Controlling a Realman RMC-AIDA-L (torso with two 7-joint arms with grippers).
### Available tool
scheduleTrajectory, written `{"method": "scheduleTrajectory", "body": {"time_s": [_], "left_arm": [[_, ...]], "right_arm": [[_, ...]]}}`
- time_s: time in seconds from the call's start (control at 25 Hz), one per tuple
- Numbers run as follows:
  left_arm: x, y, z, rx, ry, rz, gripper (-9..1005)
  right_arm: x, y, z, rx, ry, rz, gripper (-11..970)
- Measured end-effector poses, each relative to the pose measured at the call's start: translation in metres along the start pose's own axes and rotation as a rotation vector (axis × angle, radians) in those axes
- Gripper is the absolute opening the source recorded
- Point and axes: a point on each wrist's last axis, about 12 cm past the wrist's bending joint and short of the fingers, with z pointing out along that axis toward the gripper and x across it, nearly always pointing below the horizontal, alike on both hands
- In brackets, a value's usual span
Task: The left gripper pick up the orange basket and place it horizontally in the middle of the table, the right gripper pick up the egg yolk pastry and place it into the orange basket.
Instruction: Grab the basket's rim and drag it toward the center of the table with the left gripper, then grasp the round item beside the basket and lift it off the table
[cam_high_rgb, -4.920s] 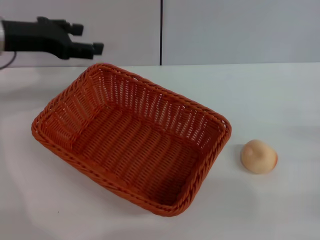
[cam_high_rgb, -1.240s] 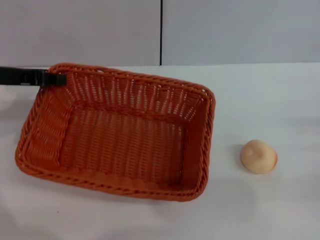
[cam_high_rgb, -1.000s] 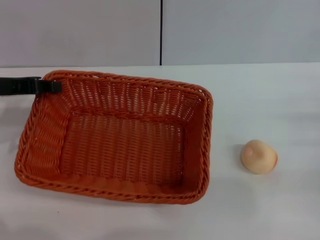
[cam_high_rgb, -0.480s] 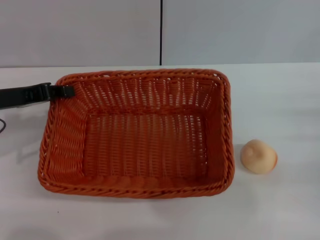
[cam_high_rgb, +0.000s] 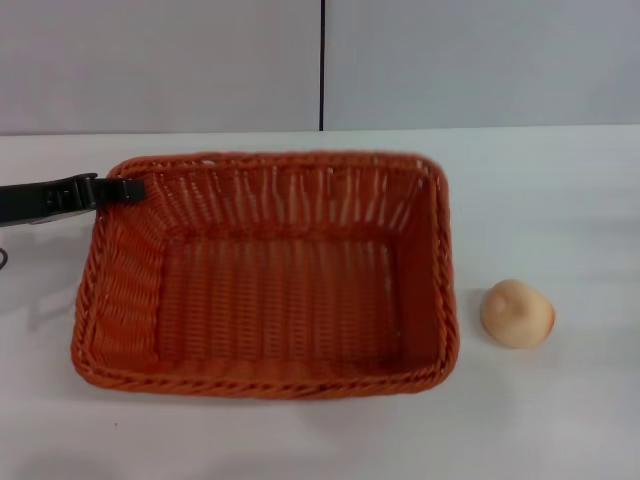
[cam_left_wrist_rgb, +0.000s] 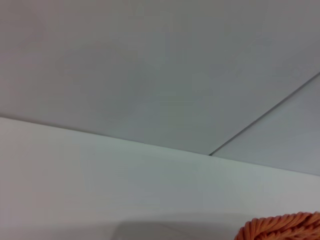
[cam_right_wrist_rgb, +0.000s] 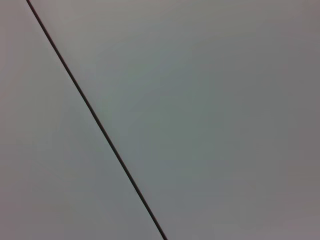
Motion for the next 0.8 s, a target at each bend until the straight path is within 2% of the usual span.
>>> {"method": "scheduleTrajectory", "body": {"time_s": [0.36, 0.6, 0.68, 0.8], "left_arm": [[-0.003, 0.002, -0.004, -0.001, 0.000, 0.001, 311], [-0.013, 0.011, -0.019, -0.025, -0.061, 0.021, 521], [-0.020, 0.015, -0.028, -0.016, -0.131, 0.057, 553], [-0.024, 0.014, -0.031, 0.015, -0.184, 0.095, 602]], "right_arm": [[0.000, -0.001, -0.001, 0.002, 0.001, -0.001, 588], [-0.001, -0.002, -0.002, -0.005, -0.002, -0.008, 589], [-0.005, -0.001, -0.001, -0.066, 0.018, 0.008, 589], [-0.011, 0.000, 0.002, -0.142, 0.042, 0.032, 589]]}}
